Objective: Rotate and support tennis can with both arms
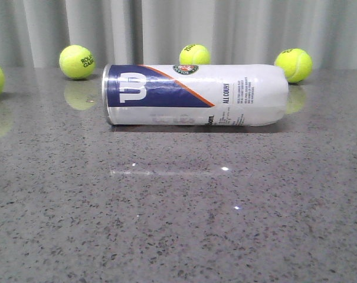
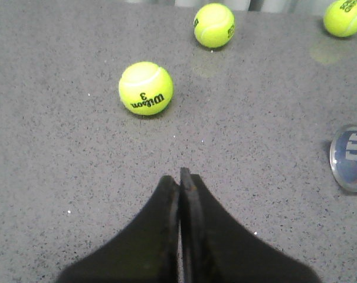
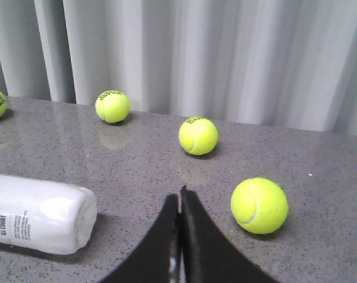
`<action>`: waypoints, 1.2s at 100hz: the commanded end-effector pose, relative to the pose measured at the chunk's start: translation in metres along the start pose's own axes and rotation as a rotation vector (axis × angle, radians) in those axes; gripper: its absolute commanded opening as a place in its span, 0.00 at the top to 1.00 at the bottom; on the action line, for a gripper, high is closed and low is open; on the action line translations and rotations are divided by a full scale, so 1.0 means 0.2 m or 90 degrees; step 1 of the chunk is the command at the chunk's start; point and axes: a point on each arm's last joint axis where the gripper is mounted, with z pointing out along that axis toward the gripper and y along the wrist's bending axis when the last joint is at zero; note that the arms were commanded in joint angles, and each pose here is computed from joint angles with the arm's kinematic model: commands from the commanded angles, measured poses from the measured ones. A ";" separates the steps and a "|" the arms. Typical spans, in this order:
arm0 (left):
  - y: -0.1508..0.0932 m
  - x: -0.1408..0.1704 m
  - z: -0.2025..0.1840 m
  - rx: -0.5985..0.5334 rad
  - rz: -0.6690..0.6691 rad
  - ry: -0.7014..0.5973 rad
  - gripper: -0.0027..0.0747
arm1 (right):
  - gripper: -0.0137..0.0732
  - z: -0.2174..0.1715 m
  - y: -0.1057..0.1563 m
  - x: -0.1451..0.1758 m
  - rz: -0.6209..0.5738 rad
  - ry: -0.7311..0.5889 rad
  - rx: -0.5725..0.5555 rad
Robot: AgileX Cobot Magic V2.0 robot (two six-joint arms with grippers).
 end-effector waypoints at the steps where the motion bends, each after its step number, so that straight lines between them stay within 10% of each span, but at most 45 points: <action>1: -0.01 -0.07 0.01 0.007 -0.014 -0.034 0.99 | 0.92 -0.01 -0.01 -0.07 0.006 -0.057 0.018; 17: -0.01 -0.07 0.05 0.007 -0.017 -0.013 0.89 | 0.92 -0.01 -0.01 -0.07 0.006 -0.057 0.018; 48: -0.02 -0.07 0.06 0.017 -0.028 -0.014 0.24 | 0.92 -0.01 -0.01 -0.07 0.006 -0.057 0.018; 120: -0.35 -0.08 0.61 0.521 -0.121 0.170 0.23 | 0.92 -0.01 -0.01 -0.07 0.006 -0.057 0.018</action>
